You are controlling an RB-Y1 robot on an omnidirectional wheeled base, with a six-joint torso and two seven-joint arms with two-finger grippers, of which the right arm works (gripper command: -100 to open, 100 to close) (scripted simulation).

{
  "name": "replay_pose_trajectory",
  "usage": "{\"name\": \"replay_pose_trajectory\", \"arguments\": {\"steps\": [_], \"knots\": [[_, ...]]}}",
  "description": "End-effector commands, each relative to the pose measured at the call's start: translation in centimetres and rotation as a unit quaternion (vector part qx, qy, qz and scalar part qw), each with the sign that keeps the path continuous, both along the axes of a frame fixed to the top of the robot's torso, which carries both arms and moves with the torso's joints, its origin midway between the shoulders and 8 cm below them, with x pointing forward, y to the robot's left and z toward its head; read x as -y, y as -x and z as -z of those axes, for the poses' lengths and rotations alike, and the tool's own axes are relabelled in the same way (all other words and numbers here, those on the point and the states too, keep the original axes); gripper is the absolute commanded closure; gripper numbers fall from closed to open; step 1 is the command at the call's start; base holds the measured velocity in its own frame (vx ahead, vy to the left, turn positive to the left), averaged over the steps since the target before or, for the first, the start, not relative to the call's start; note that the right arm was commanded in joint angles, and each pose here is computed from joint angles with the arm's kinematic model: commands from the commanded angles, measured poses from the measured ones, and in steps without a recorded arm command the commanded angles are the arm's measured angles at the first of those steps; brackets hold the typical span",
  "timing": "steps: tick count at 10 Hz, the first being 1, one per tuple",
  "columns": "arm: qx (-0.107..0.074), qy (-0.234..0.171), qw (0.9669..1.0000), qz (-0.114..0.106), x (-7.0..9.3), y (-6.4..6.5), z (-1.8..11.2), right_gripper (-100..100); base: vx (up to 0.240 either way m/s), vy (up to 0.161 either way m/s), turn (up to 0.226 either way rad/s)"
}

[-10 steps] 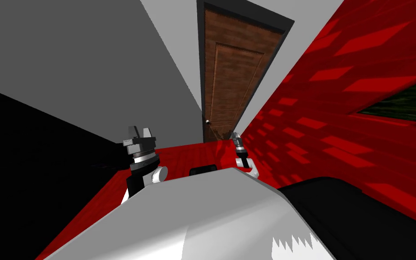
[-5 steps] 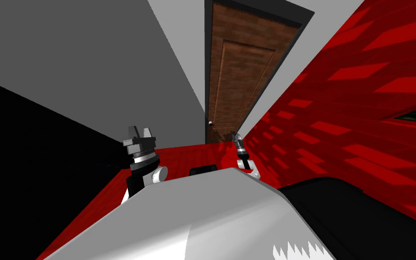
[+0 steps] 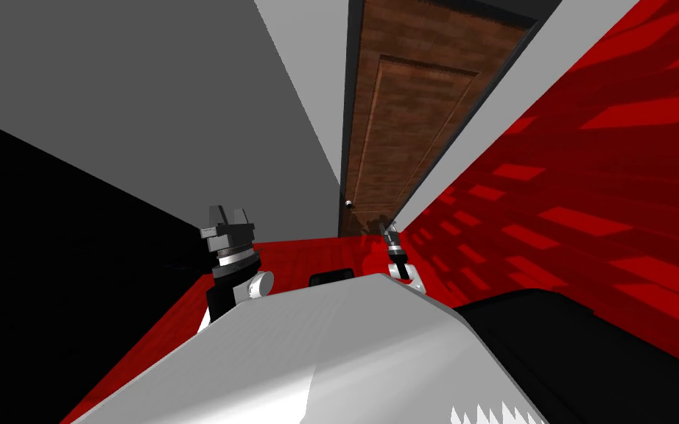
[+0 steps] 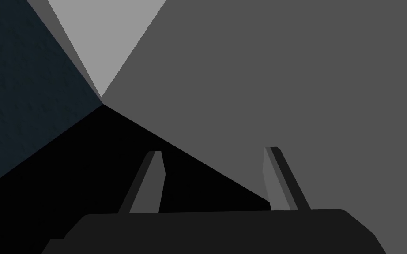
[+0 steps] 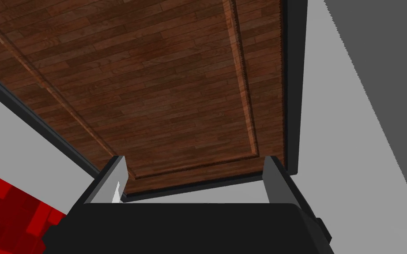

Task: Pull the door open

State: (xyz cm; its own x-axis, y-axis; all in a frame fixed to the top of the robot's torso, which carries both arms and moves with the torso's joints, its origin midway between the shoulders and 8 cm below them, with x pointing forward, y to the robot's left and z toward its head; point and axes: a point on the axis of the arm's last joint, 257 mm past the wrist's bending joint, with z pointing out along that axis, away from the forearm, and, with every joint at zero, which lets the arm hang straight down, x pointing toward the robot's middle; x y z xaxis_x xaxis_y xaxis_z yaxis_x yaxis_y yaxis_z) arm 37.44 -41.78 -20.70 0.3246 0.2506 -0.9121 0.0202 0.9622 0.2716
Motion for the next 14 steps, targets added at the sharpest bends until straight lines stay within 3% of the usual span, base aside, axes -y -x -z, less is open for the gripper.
{"name": "replay_pose_trajectory", "arguments": {"steps": [1,6,7,14], "knots": [[-0.01,0.012,0.9998,0.009,0.7,0.3,1.0,-100,0.088,0.031,0.09],[-0.047,0.052,0.9968,0.038,2.4,1.7,4.7,-100,0.135,0.023,0.091],[-0.059,0.063,0.9952,0.046,2.8,2.2,5.9,-100,0.185,0.028,0.114],[-0.105,0.096,0.9873,0.072,3.7,4.4,10.5,-100,0.127,0.021,0.083]]}}
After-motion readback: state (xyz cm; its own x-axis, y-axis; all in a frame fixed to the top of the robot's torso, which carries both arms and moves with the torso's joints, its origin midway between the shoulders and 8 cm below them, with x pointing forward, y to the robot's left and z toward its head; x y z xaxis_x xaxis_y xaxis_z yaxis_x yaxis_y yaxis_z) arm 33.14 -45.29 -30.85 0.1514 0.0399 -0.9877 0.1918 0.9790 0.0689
